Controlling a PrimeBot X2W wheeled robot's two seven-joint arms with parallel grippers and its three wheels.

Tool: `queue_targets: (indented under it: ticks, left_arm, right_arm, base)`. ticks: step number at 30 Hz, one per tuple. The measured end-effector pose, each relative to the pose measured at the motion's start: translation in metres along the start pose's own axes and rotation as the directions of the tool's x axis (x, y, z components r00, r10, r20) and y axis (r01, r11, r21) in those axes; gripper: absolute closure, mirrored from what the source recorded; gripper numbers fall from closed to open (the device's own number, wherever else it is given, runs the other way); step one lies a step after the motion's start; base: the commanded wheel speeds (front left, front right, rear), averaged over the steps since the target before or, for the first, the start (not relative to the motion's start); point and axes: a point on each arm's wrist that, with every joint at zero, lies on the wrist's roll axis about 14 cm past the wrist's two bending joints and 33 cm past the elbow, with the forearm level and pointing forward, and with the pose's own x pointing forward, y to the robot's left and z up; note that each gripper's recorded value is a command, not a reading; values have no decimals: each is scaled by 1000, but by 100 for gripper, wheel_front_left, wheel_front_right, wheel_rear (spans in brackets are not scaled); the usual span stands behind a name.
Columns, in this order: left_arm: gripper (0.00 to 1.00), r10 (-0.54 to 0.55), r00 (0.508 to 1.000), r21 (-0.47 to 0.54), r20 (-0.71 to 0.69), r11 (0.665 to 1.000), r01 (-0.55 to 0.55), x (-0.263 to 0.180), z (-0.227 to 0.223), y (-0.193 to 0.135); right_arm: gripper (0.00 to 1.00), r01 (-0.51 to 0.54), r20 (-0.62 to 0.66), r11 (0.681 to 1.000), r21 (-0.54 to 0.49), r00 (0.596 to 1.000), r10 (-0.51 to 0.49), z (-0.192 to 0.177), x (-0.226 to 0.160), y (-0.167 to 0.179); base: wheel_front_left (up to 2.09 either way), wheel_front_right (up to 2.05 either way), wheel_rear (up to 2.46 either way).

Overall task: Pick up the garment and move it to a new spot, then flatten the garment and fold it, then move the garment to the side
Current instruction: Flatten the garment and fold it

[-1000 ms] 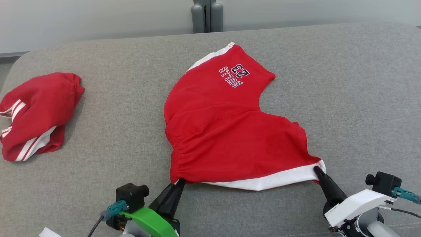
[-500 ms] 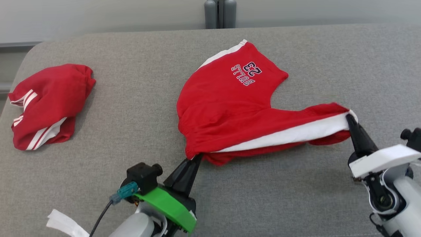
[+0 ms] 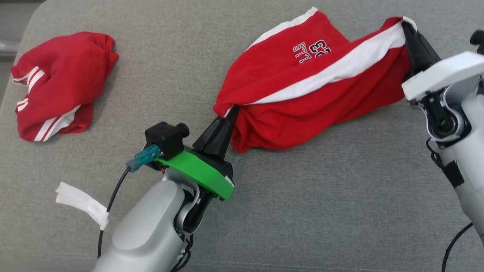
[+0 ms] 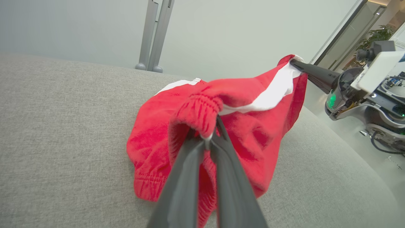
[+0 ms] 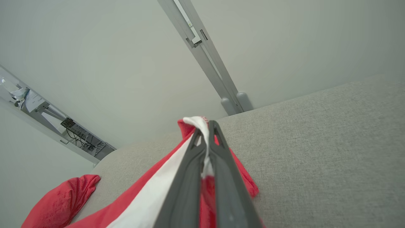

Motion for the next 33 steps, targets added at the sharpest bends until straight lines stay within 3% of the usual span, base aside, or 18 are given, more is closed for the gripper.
queue_targets:
  ticks: [9,13,23,24,25,26,33]
  left_arm:
    - [100,121,992,-21,-31,992,-122,15,-9,49]
    - [100,132,990,-22,-50,991,-134,22,-16,56]
    - [100,195,980,-23,-48,980,-196,31,-14,84]
    - [66,200,978,-19,-49,979,-202,31,-13,87]
    - [0,203,978,-13,-50,979,-204,31,-13,88]
    - [0,206,977,-8,-50,978,-206,31,-13,90]
    - [0,189,982,77,-28,979,-187,29,-4,84]
  right_arm:
    - [100,1,-94,999,-45,996,-5,-34,69,1]
    - [100,-4,-130,998,-62,992,-4,-54,91,4]
    - [100,-4,-188,990,-143,982,-23,-91,122,-1]
    - [84,-1,-191,990,-143,981,-27,-93,124,-2]
    - [14,1,-192,990,-144,981,-28,-95,125,-3]
    - [0,1,-199,989,-148,979,-30,-98,124,-3]
    - [0,-13,-244,968,-252,968,-50,-103,109,-12]
  base:
    - [0,0,0]
    - [0,0,0]
    - [0,0,0]
    - [0,0,0]
    - [0,0,0]
    - [0,0,0]
    - [0,0,0]
